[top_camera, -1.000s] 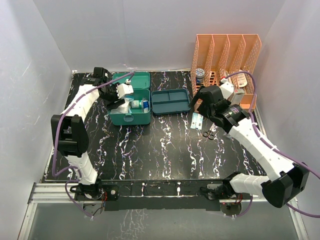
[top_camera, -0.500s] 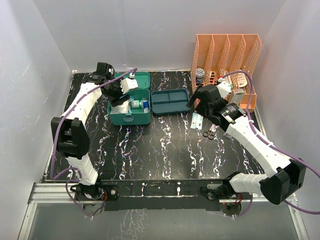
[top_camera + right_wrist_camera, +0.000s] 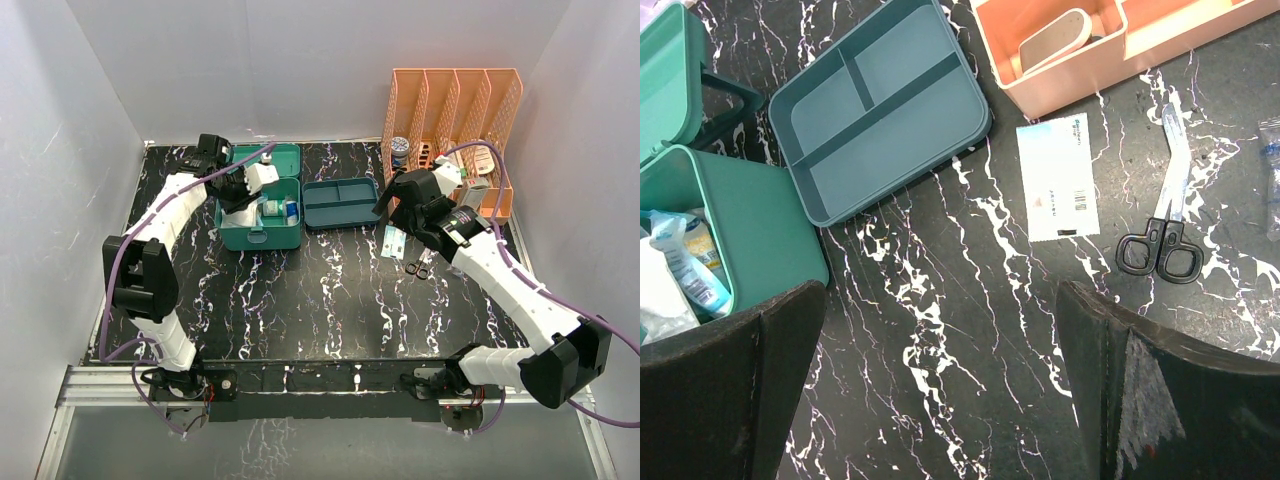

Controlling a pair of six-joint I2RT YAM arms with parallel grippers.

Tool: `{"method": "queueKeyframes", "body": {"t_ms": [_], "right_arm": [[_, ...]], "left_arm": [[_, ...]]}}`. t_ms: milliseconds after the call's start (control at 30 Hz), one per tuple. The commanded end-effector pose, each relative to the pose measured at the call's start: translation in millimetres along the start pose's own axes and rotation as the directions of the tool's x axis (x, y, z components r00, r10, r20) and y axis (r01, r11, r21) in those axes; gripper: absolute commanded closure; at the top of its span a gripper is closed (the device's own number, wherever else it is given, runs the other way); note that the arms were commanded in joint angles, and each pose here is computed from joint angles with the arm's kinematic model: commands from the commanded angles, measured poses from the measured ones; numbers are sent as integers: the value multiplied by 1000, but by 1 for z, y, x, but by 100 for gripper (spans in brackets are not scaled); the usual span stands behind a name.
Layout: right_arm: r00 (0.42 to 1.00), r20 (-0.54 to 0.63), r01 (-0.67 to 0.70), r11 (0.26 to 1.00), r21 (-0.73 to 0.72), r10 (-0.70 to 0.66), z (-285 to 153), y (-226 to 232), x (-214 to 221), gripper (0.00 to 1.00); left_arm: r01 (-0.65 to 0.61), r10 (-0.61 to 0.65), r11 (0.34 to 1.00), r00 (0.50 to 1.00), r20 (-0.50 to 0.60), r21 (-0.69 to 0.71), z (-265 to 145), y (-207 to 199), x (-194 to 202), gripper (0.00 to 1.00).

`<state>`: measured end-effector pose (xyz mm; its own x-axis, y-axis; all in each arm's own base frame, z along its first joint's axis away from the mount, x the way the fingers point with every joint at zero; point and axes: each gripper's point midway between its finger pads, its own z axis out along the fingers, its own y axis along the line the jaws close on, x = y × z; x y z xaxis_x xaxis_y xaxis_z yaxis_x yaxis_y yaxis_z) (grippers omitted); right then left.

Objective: Organize the medicine kit

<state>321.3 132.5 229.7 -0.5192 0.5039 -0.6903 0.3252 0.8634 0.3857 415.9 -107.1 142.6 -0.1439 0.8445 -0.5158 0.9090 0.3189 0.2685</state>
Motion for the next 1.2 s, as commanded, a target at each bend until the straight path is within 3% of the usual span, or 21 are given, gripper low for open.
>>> {"method": "queueKeyframes", "body": {"t_ms": [0,333,467,533,700,867,1000,1167], "right_arm": [[997,71,-29,999,-44,32,-6,16,-26,2],[997,70,-25,999,-28,27,-6,14,-27,2],[998,62,-23,999,-27,24,-3,16,-25,2],[998,58,7,1000,-28,-6,-1,16,-24,2],[999,46,17,999,-37,-15,5,21,-22,2],[998,63,19,999,-44,-17,10,26,-31,2],[994,105,11,999,-39,-7,10,28,-55,2],[982,185,-30,999,-20,33,2,14,-99,2]], "left_arm": [[16,-16,1000,1000,13,0,1,-3,0,74],[48,-44,997,997,-57,64,29,-25,31,74],[59,-57,998,998,-40,37,24,-20,25,71],[64,-64,998,998,-15,2,16,-10,15,66],[80,-73,992,995,74,-95,-14,24,-26,42],[27,-4,991,985,171,-133,-39,41,-82,29],[-65,88,993,967,239,-101,-35,31,-126,21],[-159,158,987,940,301,-24,6,19,-159,10]]}}
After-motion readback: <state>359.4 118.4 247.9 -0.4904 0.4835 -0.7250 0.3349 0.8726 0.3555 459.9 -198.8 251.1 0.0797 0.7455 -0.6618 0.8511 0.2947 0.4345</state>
